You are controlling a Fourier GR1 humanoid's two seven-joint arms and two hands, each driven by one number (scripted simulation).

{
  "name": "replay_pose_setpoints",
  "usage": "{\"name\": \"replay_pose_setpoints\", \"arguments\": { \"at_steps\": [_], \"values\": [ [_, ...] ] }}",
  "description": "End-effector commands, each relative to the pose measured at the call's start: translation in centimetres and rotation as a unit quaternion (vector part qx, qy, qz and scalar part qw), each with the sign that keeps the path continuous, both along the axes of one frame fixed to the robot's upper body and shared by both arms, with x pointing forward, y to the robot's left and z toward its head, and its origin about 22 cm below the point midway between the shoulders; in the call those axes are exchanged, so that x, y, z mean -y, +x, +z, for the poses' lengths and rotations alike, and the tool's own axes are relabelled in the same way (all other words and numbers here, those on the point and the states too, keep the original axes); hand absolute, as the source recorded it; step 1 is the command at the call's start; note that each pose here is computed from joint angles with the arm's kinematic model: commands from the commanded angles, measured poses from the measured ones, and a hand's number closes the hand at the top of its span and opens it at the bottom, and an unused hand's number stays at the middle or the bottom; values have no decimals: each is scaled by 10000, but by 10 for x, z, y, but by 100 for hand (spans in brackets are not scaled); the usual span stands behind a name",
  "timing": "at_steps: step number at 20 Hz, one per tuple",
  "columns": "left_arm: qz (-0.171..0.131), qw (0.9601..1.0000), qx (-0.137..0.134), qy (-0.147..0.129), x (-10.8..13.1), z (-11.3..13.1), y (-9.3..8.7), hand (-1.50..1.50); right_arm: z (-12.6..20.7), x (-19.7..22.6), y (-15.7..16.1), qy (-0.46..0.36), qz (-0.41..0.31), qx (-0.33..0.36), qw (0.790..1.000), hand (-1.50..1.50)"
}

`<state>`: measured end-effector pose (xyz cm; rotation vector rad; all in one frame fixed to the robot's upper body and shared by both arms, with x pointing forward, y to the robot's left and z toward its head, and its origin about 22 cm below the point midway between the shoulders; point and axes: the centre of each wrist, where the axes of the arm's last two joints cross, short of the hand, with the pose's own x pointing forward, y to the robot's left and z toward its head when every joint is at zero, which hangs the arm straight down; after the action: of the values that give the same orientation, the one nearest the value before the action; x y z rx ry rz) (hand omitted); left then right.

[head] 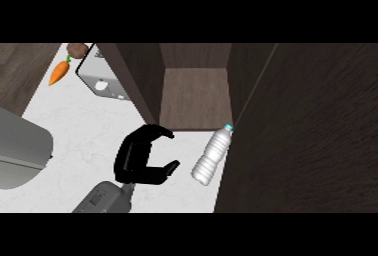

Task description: Pick up the bottled water, place it into the cabinet and close the cabinet

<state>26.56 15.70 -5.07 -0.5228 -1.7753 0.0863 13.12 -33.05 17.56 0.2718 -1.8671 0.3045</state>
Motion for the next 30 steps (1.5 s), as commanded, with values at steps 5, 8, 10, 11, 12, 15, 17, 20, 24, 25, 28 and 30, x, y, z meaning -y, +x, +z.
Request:
{"name": "replay_pose_setpoints", "arguments": {
  "at_steps": [5, 8, 10, 11, 12, 15, 17, 20, 24, 25, 28, 30],
  "values": [
    [-201, 9997, -135, -91, -46, 9, -48, -150, 33, -43, -26, -741, 666, 334, 9945, 150],
    [-52, 10000, -31, 1, -74, 13, -59, -150, 33, -58, -35, -474, 1015, 156, 9936, 150],
    [73, 9999, 30, 99, -91, 15, -62, -150, 32, -66, -31, -360, 1186, 268, 9919, 150],
    [196, 9997, 61, 158, -86, 14, -73, -150, 33, -70, -31, -307, 1275, 161, 9912, 150],
    [211, 9994, 51, 279, -104, 15, -80, -150, 28, -73, -30, -263, 1344, 156, 9905, 150],
    [467, 9975, 116, 519, -138, 22, -83, -150, 24, -84, -23, -75, 1421, 103, 9898, 150],
    [522, 9959, 159, 724, -144, 23, -93, -150, 28, -94, -24, -66, 1693, -74, 9855, 150],
    [542, 9941, 366, 862, -157, 37, -90, -150, 27, -109, -15, -73, 1880, 32, 9821, 150],
    [539, 9945, 351, 823, -166, 48, -97, -150, 24, -132, -6, 127, 2216, 28, 9750, 150],
    [425, 9952, 366, 805, -166, 50, -99, -150, 26, -138, -4, 133, 2329, -8, 9724, 150],
    [448, 9955, 299, 786, -164, 49, -105, -150, 28, -157, 4, 61, 2499, -56, 9682, 150],
    [510, 9939, 440, 875, -185, 63, -98, -150, 26, -174, 12, -9, 2672, -116, 9636, 150]
  ]
}}
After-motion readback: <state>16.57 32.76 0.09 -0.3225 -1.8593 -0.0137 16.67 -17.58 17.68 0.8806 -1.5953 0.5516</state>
